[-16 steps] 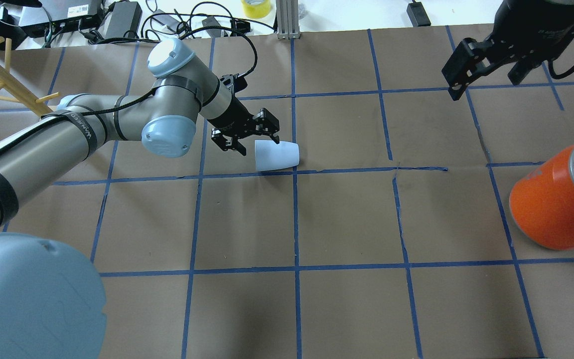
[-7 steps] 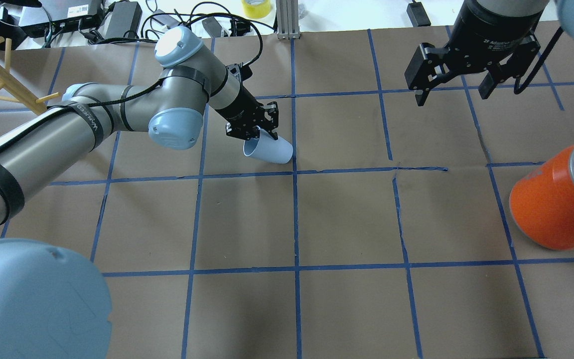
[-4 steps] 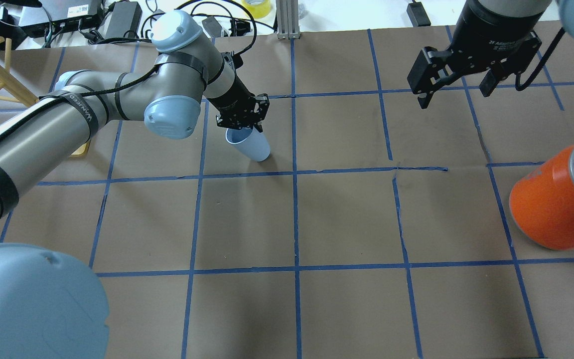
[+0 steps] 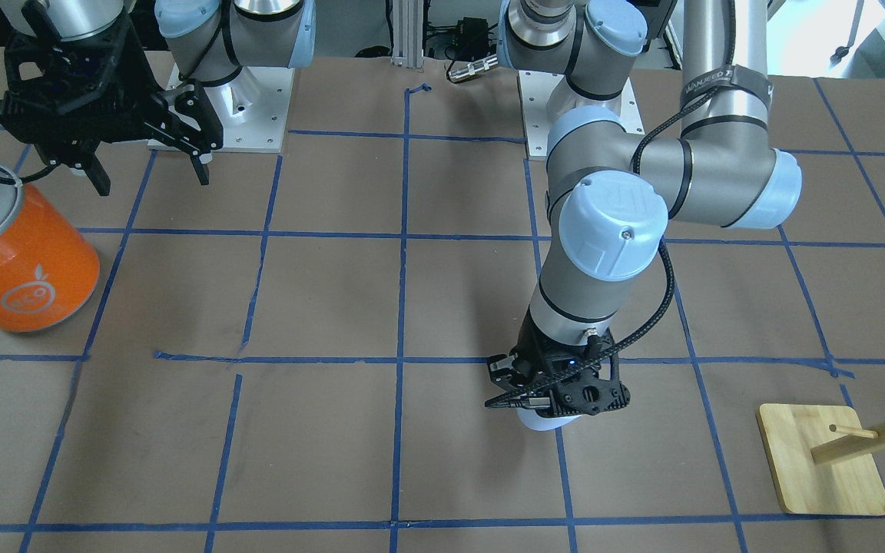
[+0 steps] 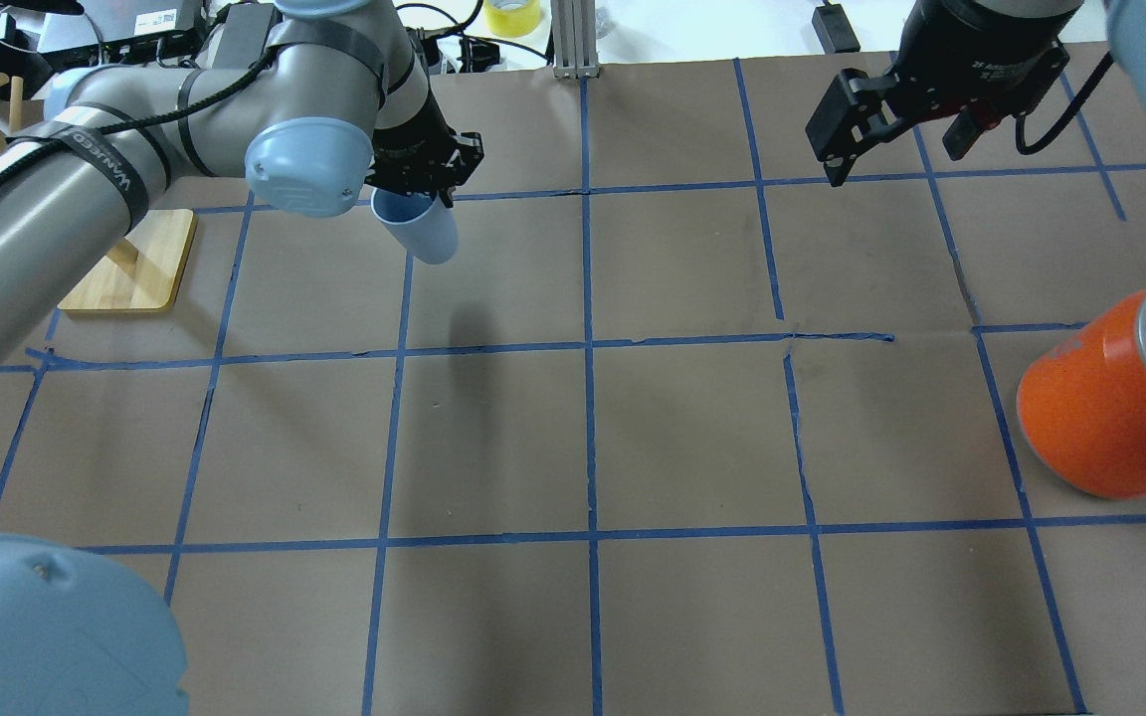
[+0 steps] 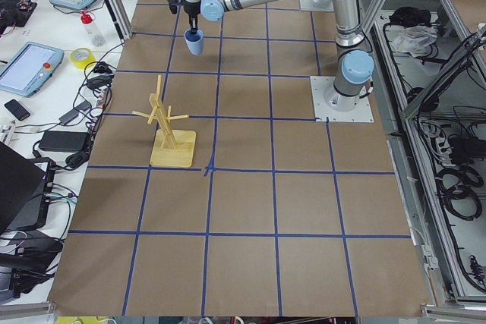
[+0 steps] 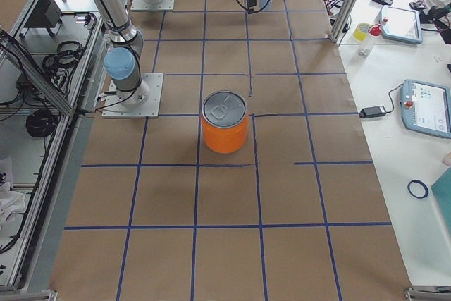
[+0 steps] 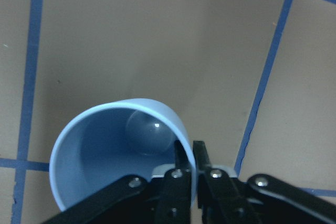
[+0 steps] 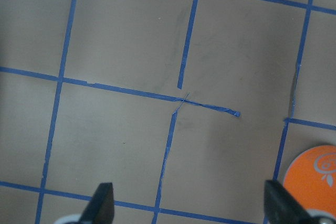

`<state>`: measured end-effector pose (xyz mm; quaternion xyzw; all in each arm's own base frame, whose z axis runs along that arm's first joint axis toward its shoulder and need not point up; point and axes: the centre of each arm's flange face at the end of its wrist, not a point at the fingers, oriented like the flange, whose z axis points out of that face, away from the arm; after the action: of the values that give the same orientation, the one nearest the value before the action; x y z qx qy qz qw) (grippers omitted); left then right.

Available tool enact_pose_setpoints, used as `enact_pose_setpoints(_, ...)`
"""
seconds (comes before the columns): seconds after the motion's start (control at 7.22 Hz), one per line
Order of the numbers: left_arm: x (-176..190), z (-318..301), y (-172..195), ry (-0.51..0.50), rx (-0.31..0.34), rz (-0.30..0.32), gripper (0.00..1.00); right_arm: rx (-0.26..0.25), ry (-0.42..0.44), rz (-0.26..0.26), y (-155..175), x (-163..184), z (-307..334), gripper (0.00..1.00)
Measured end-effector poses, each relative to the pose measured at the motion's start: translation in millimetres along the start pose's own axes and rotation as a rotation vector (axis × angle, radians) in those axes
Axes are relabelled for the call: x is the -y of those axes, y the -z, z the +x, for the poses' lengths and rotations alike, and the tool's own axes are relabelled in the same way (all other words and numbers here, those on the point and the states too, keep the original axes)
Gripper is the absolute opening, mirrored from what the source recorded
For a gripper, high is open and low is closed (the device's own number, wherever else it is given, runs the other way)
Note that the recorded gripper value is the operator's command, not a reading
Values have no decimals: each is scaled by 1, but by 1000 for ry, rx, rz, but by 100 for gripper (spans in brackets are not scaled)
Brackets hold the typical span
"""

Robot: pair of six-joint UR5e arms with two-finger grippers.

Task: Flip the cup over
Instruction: 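Carry the cup toward the wooden stand and lower it upright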

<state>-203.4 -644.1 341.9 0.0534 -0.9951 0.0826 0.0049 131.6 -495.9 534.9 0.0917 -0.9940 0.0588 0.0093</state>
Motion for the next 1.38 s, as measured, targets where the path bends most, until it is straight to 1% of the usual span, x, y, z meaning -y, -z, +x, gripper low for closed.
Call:
enact_pose_setpoints(0.14,11,-21,1,-46,43,35,0,-3,-17,6,0,1,8,100)
enact_pose_setpoints(0.28,20,-48,-10,-60,71,52,0,-5,-35,7,0,1,14,100)
enact_pose_setpoints(0.55,26,-96,-37,-60,97,61,0,-8,-45,7,2,-2,15,100)
enact_pose_setpoints(0.83,28,-116,-52,-76,105,53,0,-13,-46,5,2,-3,15,100)
enact_pose_setpoints(1.25,25,-120,-76,-76,106,16,0,-8,-47,5,2,-4,14,100)
enact_pose_setpoints(1.38,25,-120,-82,-74,107,7,21,-6,-47,5,1,-4,14,100)
